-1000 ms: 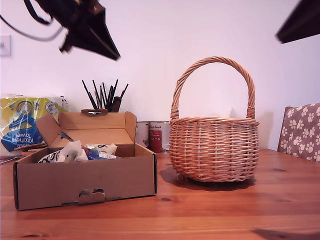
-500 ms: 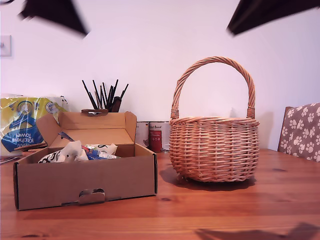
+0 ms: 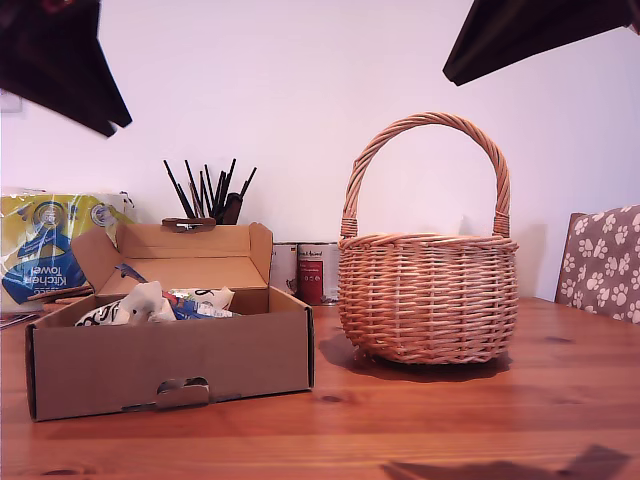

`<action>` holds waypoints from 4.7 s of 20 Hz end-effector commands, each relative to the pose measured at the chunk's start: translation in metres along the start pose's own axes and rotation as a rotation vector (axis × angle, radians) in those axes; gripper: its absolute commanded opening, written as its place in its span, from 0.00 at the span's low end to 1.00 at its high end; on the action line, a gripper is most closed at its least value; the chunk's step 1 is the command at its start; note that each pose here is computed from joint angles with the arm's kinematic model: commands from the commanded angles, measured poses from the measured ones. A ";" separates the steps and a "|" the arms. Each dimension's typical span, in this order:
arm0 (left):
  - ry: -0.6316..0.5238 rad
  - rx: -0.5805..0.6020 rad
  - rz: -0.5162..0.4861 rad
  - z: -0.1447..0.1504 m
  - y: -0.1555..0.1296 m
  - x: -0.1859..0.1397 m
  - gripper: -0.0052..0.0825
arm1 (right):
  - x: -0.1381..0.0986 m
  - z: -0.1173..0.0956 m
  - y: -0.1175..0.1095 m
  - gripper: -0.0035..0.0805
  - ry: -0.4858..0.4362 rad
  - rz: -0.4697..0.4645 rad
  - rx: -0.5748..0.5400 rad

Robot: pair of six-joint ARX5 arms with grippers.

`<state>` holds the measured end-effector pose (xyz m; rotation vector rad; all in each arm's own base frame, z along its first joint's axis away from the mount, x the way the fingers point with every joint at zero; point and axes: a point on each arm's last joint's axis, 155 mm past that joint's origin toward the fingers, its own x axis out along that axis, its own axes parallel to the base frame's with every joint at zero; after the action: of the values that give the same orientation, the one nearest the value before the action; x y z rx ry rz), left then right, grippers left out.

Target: Move the bags of Easter eggs from the cardboard box on the left into the woven basket on the right side.

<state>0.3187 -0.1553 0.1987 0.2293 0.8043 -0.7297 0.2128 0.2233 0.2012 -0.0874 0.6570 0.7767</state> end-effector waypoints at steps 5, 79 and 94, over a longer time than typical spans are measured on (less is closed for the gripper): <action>0.097 -0.192 0.032 -0.012 0.009 0.050 0.95 | -0.005 0.008 0.001 0.03 -0.017 0.001 -0.035; -0.568 0.230 -0.072 0.145 -0.139 0.193 0.21 | -0.128 -0.009 -0.052 0.03 -0.148 -0.324 0.001; -0.295 0.209 0.032 0.143 -0.130 0.163 0.03 | -0.127 -0.009 -0.050 0.03 -0.146 -0.313 0.007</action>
<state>0.3952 -0.4030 0.1665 0.3220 0.4738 -0.7970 0.1752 0.1056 0.2548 -0.1317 0.5062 0.4726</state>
